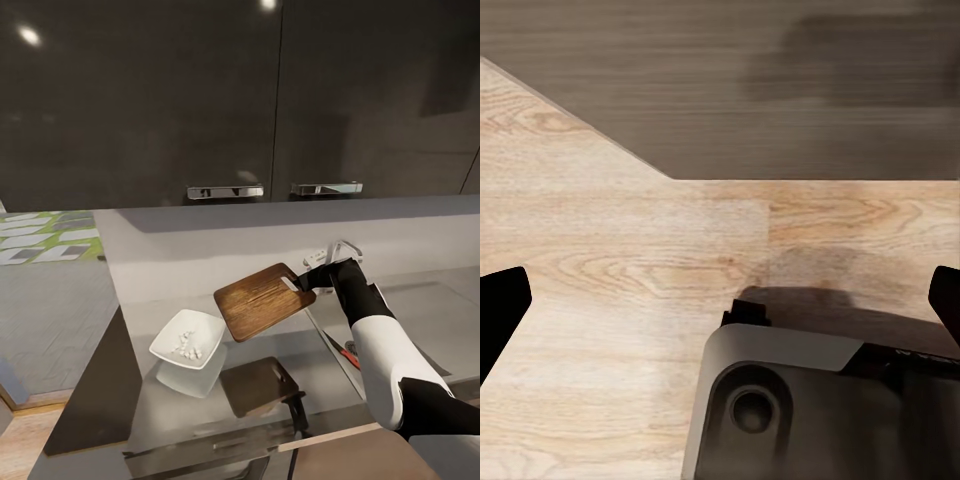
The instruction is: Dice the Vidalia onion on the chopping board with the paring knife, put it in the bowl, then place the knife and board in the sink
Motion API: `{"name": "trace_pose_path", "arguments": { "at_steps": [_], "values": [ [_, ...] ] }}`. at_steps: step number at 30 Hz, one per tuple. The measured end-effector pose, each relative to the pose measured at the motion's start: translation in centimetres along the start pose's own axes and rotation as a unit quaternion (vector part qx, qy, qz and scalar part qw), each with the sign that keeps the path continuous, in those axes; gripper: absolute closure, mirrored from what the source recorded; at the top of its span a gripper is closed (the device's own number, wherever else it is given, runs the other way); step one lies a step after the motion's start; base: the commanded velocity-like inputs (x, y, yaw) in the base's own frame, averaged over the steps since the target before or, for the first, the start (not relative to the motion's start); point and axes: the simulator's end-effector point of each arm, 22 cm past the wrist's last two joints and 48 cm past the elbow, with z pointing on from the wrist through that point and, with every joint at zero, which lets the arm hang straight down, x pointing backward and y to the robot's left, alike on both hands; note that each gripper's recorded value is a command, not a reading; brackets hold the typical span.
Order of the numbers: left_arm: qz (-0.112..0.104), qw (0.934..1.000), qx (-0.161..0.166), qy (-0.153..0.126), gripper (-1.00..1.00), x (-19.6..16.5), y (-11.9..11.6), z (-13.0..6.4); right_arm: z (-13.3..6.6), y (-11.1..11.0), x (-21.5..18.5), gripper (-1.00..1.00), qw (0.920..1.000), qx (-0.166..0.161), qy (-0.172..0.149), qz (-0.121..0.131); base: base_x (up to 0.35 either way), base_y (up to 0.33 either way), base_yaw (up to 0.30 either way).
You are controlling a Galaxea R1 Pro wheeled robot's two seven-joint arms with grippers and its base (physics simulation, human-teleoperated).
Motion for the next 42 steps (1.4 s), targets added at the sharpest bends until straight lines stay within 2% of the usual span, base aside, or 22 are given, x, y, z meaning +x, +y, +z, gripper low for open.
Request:
{"name": "trace_pose_path", "arguments": {
  "at_steps": [9, 12, 27, 34, 42],
  "values": [
    [0.000, 1.0000, 0.000, 0.000, -1.00, 0.00, 0.00, 0.00, 0.01, 0.06, -0.03, 1.00, 1.0000, 0.000, 0.000, 0.000, -0.004, 0.000, 0.000],
    [-0.008, 1.0000, 0.000, -0.004, -1.00, -0.38, -0.13, 0.06, 0.06, 0.06, 0.02, 1.00, 1.0000, -0.001, 0.000, 0.000, -0.089, 0.000, 0.000],
    [-0.005, 1.0000, 0.002, -0.007, -1.00, -0.67, -0.23, 0.08, 0.27, 0.29, 0.35, 1.00, 1.0000, -0.003, 0.005, 0.000, -0.245, 0.000, 0.000],
    [-0.005, 1.0000, 0.002, -0.007, -1.00, -0.66, -0.29, 0.05, 0.22, 0.30, 0.36, 1.00, 1.0000, -0.004, 0.004, 0.000, -0.115, -0.048, 0.000],
    [-0.005, 1.0000, 0.003, -0.006, -1.00, -0.59, -0.37, 0.04, 0.47, 0.53, 0.11, 1.00, 0.9999, -0.007, -0.007, -0.013, -0.009, -0.008, 0.000]
  ]
}}
